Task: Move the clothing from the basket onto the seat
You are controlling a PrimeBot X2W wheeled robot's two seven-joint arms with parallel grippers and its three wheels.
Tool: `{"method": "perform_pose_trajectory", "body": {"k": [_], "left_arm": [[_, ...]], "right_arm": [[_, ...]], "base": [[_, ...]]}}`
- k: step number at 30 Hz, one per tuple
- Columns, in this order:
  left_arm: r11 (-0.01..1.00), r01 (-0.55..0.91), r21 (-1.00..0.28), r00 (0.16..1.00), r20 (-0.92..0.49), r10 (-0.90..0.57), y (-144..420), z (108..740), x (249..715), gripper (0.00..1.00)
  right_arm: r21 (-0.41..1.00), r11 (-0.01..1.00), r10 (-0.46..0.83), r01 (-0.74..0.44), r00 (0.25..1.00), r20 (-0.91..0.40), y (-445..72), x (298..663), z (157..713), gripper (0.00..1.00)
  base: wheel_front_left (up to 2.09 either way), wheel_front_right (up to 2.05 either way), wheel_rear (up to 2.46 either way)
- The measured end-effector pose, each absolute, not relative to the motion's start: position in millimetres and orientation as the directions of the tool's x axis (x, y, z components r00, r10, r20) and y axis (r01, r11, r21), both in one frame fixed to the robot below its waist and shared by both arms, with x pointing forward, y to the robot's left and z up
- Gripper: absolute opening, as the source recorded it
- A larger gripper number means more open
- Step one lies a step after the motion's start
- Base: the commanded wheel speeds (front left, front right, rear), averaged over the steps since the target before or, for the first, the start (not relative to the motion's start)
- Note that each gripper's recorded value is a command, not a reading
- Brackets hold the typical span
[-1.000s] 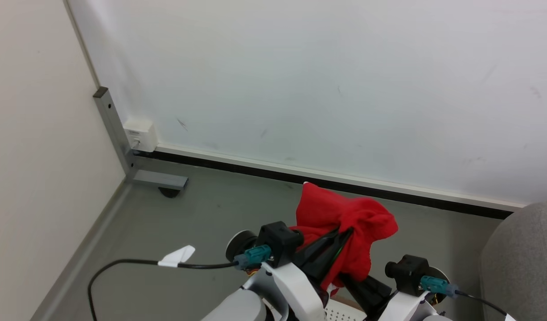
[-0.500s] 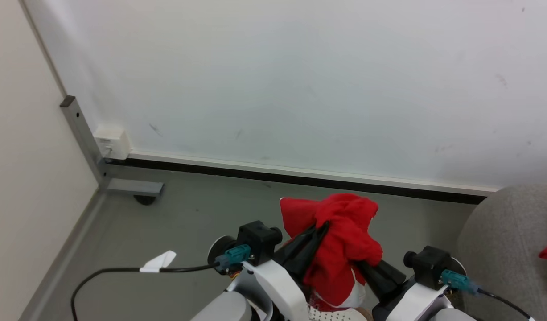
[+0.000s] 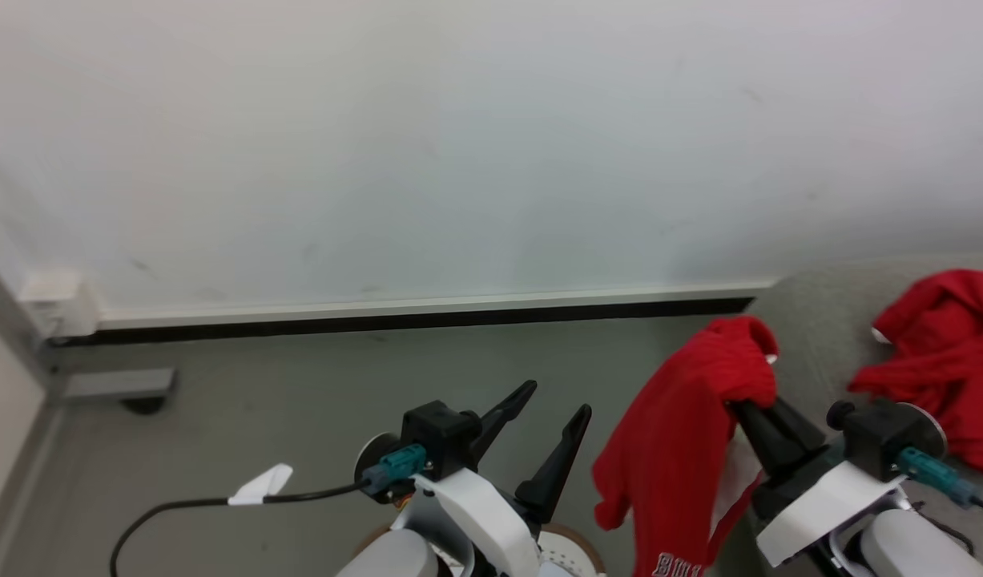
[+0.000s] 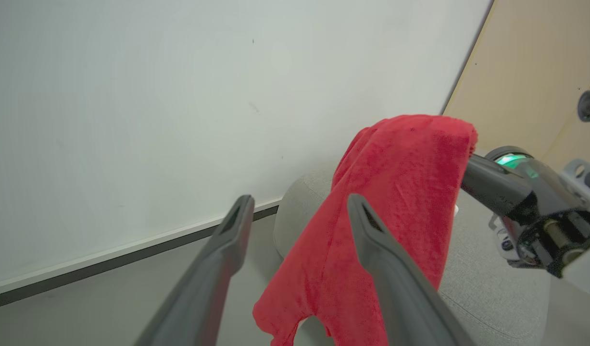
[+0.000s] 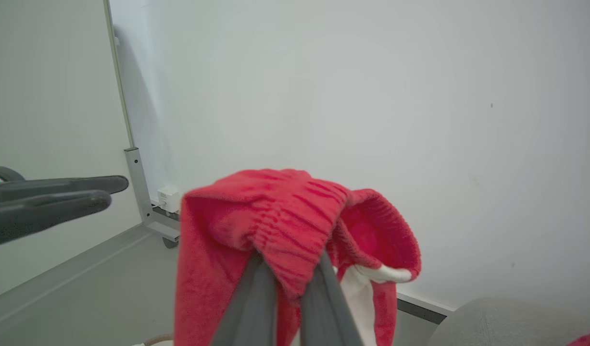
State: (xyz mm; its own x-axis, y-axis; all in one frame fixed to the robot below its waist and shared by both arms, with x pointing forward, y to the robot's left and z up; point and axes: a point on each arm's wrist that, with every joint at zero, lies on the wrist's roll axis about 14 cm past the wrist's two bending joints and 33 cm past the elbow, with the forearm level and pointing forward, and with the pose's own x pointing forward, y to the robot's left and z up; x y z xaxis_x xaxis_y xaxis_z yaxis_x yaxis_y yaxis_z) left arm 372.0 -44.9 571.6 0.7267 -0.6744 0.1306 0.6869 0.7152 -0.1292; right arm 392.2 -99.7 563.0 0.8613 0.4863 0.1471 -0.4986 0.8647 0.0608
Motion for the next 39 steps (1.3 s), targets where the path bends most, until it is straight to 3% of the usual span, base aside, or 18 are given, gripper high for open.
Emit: {"method": "perform_pose_trajectory", "body": {"k": [11,23,32,39], "left_arm": [[0.521,0.847,-0.107,0.531,0.156,-0.833,-119,569,354,1.0],[0.304,0.948,-0.09,0.315,0.161,-0.935,-188,560,325,1.0],[0.245,0.964,-0.1,0.259,0.154,-0.954,-203,549,323,1.0],[0.247,0.962,-0.119,0.263,0.145,-0.954,-203,540,329,1.0]], "right_arm": [[-0.026,0.981,0.191,-0.19,0.95,0.247,-221,357,595,0.0],[-0.023,0.996,-0.076,0.085,0.965,0.25,-302,294,593,0.0],[0.015,0.991,-0.131,0.132,0.96,0.247,-312,289,593,0.0],[-0.058,0.988,-0.122,0.146,0.943,0.308,-332,301,628,0.0]], "base": [[0.0,0.0,0.0],[0.0,0.0,0.0],[0.0,0.0,0.0],[0.0,0.0,0.0]]}}
